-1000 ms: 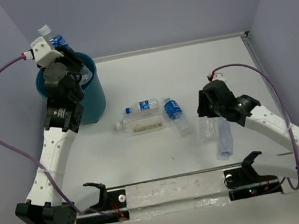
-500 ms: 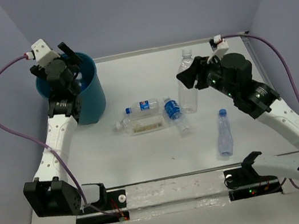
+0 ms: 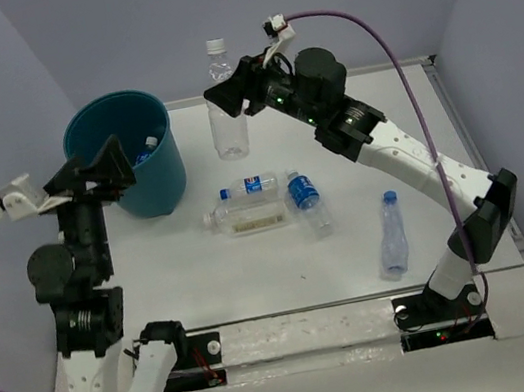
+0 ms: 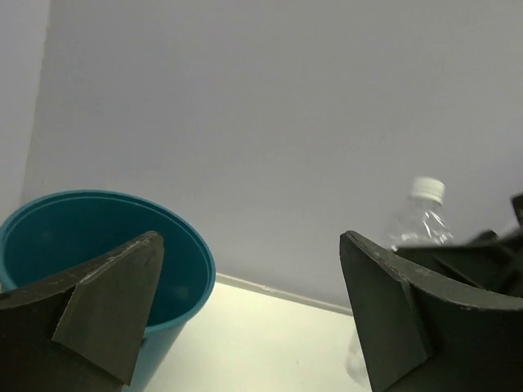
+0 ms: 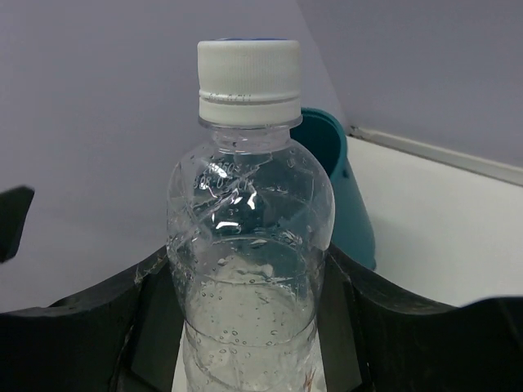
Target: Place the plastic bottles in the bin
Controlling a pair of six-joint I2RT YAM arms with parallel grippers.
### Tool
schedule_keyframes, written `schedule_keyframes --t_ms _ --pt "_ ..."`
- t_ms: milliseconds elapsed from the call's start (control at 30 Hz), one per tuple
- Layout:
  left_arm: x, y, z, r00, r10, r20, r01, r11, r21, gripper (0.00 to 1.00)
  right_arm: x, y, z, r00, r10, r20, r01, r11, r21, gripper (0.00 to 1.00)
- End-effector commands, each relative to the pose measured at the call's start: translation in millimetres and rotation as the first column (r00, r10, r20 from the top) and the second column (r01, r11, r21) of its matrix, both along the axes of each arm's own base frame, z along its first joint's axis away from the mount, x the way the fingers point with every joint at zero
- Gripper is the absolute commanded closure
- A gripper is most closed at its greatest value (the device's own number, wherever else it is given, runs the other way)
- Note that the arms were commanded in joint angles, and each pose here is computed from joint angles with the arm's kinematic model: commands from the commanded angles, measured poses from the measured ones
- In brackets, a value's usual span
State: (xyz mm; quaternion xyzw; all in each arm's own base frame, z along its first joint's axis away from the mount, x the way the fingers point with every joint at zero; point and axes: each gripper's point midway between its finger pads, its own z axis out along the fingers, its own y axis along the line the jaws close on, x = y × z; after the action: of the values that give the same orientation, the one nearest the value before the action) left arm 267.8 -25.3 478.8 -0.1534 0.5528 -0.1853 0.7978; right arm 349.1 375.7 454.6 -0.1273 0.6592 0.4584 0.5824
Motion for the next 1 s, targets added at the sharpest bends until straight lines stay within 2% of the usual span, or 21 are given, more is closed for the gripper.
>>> schedule_keyframes --t_ms 0,33,67,200,233,267,300,400,567,633,700,733,767,833,967 --pt "-36 5 -28 1.000 0.000 -0.031 0.001 1.000 0.028 0.01 -12 33 84 0.968 0.075 0.240 -0.121 0.976 0.183 0.70" --pt "-61 12 -15 1.000 0.021 0.020 -0.021 0.999 0.033 0.01 -14 45 87 0.962 0.093 0.255 -0.145 0.970 0.196 0.70" --pt "-70 15 -17 0.999 0.036 0.001 -0.036 0.998 0.049 0.01 -9 61 92 0.954 0.100 0.281 -0.165 0.962 0.216 0.70" --pt "-121 15 7 0.992 -0.019 0.123 0.013 0.999 0.049 0.01 13 101 99 0.941 0.103 0.324 -0.190 0.949 0.250 0.69" --pt "-124 15 4 0.992 -0.024 0.123 0.020 0.999 0.040 0.01 15 113 98 0.939 0.106 0.328 -0.196 0.947 0.255 0.69" --pt "-131 16 2 0.991 -0.034 0.128 0.030 0.999 0.031 0.01 29 143 60 0.949 0.131 0.286 -0.198 0.956 0.218 0.67" --pt "-130 15 -2 0.992 -0.039 0.119 0.035 0.999 0.029 0.01 21 140 88 0.930 0.114 0.348 -0.213 0.942 0.259 0.66" --pt "-128 9 -13 0.994 -0.078 0.081 0.075 0.996 0.041 0.01 30 158 77 0.919 0.055 0.391 -0.175 0.945 0.277 0.64" --pt "-128 -2 -20 0.989 -0.138 0.063 0.134 0.989 0.064 0.01 66 161 50 0.944 -0.107 0.313 -0.031 0.914 0.406 0.60" --pt "-129 -2 -22 0.988 -0.141 0.064 0.136 0.989 0.064 0.01 73 162 42 0.951 -0.126 0.282 -0.010 0.899 0.437 0.54" --pt "-127 -3 -26 0.988 -0.142 0.057 0.138 0.988 0.066 0.01 77 168 33 0.949 -0.127 0.289 -0.005 0.909 0.417 0.34" --pt "-127 -3 -26 0.988 -0.142 0.057 0.138 0.988 0.066 0.01 71 175 29 0.947 -0.107 0.304 -0.022 0.920 0.392 0.18" --pt "-126 -3 -27 0.988 -0.144 0.055 0.140 0.988 0.067 0.01 71 175 26 0.948 -0.104 0.302 -0.013 0.932 0.362 0.13" --pt "-123 -6 -30 0.987 -0.152 0.048 0.149 0.987 0.067 0.01 68 172 29 0.938 -0.104 0.332 -0.006 0.949 0.314 0.07" --pt "-115 -22 -33 0.975 -0.221 0.037 0.218 0.973 0.072 0.01 57 160 53 0.920 -0.099 0.380 -0.005 0.965 0.261 0.06"
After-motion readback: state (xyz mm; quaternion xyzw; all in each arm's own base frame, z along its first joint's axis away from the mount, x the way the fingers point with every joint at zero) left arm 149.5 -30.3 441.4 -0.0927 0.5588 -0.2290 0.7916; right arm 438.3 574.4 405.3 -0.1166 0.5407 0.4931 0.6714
